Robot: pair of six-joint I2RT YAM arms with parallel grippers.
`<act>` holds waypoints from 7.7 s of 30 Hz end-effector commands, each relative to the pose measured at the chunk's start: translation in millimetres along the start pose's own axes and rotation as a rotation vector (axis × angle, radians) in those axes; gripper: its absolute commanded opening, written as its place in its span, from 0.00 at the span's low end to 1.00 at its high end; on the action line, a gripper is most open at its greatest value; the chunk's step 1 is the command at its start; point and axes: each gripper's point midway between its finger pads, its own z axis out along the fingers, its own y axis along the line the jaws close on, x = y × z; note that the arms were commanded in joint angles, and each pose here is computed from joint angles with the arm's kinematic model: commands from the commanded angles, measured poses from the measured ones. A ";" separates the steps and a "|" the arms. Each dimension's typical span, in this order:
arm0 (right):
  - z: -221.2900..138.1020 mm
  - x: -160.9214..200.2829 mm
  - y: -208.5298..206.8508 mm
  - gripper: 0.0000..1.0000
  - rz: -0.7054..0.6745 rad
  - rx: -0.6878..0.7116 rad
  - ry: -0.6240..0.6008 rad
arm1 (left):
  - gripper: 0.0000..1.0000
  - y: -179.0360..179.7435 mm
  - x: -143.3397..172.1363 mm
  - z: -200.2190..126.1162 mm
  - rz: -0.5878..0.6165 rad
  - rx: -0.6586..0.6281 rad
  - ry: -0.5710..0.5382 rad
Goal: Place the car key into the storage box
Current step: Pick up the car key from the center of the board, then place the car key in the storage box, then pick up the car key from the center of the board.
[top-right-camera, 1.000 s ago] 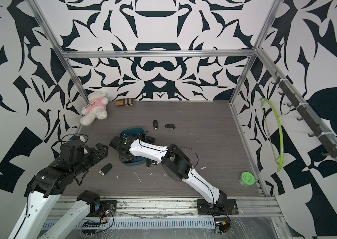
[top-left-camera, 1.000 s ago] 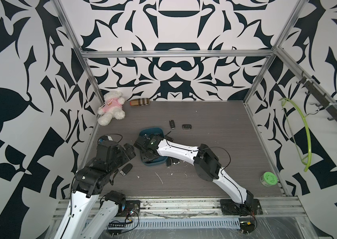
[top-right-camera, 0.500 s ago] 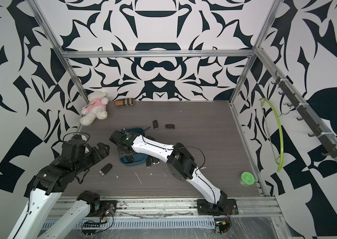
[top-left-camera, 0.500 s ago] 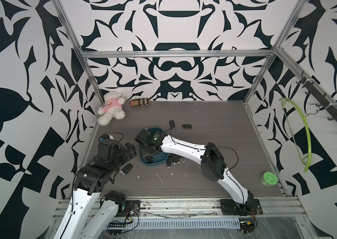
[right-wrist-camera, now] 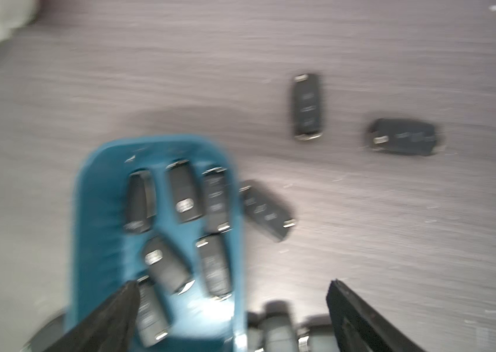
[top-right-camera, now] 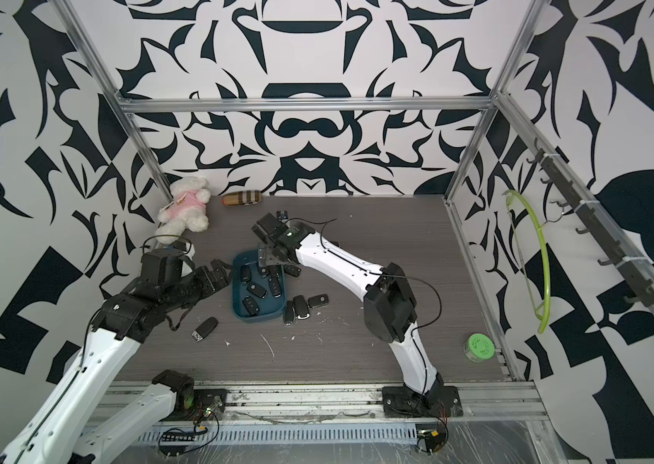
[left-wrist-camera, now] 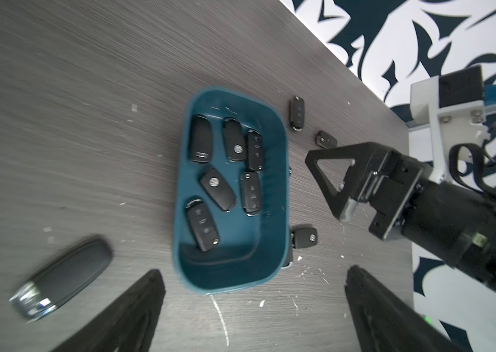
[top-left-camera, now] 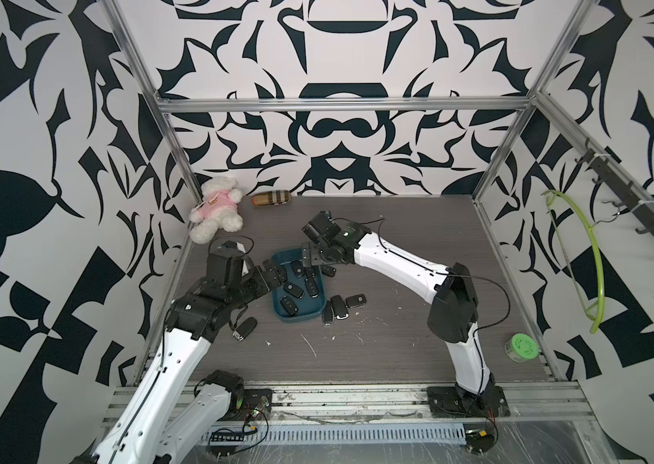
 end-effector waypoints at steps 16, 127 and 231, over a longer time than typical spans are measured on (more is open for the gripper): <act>72.0 -11.9 -112.7 0.99 0.384 0.114 0.099 | 0.99 -68.2 -32.4 56.0 0.108 0.199 0.110; 80.8 15.0 95.2 0.31 -0.464 -0.030 -0.072 | 0.99 -8.2 -3.7 -28.9 0.000 0.057 -0.063; 164.6 -67.9 -63.4 0.32 -0.115 0.131 -0.053 | 0.99 -53.0 -39.5 40.3 0.017 0.131 0.026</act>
